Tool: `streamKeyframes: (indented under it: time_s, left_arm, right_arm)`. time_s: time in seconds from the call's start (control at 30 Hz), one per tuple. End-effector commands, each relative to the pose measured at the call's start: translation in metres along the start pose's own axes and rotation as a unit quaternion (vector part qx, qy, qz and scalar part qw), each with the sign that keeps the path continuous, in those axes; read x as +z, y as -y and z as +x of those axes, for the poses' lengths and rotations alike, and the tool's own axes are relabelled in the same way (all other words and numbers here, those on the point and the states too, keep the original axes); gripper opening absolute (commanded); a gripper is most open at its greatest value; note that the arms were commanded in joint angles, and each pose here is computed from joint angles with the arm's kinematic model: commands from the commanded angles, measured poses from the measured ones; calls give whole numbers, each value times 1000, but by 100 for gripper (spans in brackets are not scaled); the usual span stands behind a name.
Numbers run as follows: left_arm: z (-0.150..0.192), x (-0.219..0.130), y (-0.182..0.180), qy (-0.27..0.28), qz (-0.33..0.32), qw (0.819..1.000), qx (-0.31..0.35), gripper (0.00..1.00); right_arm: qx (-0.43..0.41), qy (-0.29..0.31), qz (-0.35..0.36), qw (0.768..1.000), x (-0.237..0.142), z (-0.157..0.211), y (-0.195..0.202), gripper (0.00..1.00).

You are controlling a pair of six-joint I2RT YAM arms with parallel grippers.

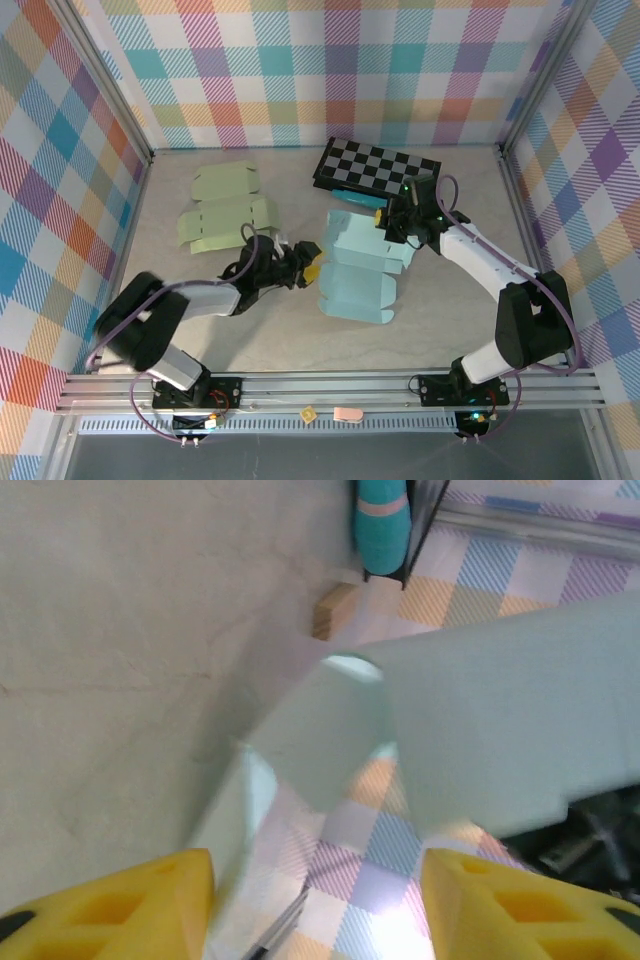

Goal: Fold the paper box

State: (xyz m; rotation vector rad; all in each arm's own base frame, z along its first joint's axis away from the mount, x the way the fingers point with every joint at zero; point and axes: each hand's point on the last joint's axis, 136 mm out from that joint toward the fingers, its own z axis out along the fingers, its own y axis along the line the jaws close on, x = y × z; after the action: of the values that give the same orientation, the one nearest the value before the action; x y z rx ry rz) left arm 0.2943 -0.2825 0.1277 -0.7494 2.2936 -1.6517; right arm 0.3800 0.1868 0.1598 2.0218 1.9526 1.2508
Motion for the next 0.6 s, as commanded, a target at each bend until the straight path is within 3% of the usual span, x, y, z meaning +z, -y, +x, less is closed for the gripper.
streamKeyframes:
  time_s: [0.0, 0.17, 0.33, 0.47, 0.57]
  left_arm:
    - [2, -34, 13, 10, -78, 995, 61, 66]
    - [-20, -74, 16, 36, -139, 986, 88, 70]
    - [-31, -83, 5, 24, -224, 964, 143, 68]
    - [-36, -85, -11, 17, -255, 951, 172, 62]
    - [-35, -86, -27, 1, -273, 940, 203, 51]
  right_arm:
    - [-50, -3, -10, 999, -7, 7, -4, 0]
    - [-140, -5, -57, 989, -3, 35, -5, 0]
    - [-176, -32, -100, 979, 15, 58, 9, 0]
    - [-208, -56, -94, 972, 25, 76, 22, 0]
    - [-236, -73, -94, 964, 32, 78, 30, 0]
